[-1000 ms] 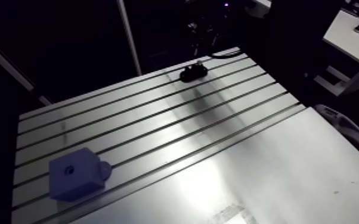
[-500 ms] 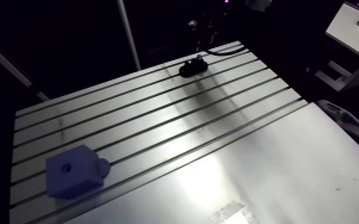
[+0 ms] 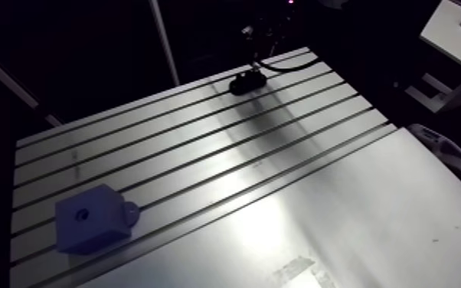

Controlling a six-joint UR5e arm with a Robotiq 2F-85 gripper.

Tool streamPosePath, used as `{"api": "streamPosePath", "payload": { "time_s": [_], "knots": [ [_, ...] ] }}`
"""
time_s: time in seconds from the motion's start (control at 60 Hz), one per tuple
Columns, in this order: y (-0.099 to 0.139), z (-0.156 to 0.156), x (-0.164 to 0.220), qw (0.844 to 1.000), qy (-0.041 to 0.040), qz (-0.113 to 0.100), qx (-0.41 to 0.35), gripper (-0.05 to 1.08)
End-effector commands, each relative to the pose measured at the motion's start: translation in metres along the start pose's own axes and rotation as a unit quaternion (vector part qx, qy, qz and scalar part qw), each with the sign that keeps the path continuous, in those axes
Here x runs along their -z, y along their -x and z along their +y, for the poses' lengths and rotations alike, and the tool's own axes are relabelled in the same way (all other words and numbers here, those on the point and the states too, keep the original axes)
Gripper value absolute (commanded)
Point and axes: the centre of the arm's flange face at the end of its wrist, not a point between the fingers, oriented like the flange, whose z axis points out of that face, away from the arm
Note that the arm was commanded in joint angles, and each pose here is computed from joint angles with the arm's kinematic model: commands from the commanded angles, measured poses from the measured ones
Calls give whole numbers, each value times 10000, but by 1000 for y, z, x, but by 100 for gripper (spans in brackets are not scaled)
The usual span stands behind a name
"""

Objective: Pick up the M10 bolt and insert it into the hex recess until seated.

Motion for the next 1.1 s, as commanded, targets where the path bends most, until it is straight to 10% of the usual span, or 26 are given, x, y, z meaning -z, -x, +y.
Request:
{"api": "streamPosePath", "payload": {
  "time_s": [0.017, 1.1],
  "knots": [
    [3, -2, -6, 10000, -35, -53, -2, 43],
    [2, -5, -13, 9999, -39, -112, 25, 50]
  ]
}}
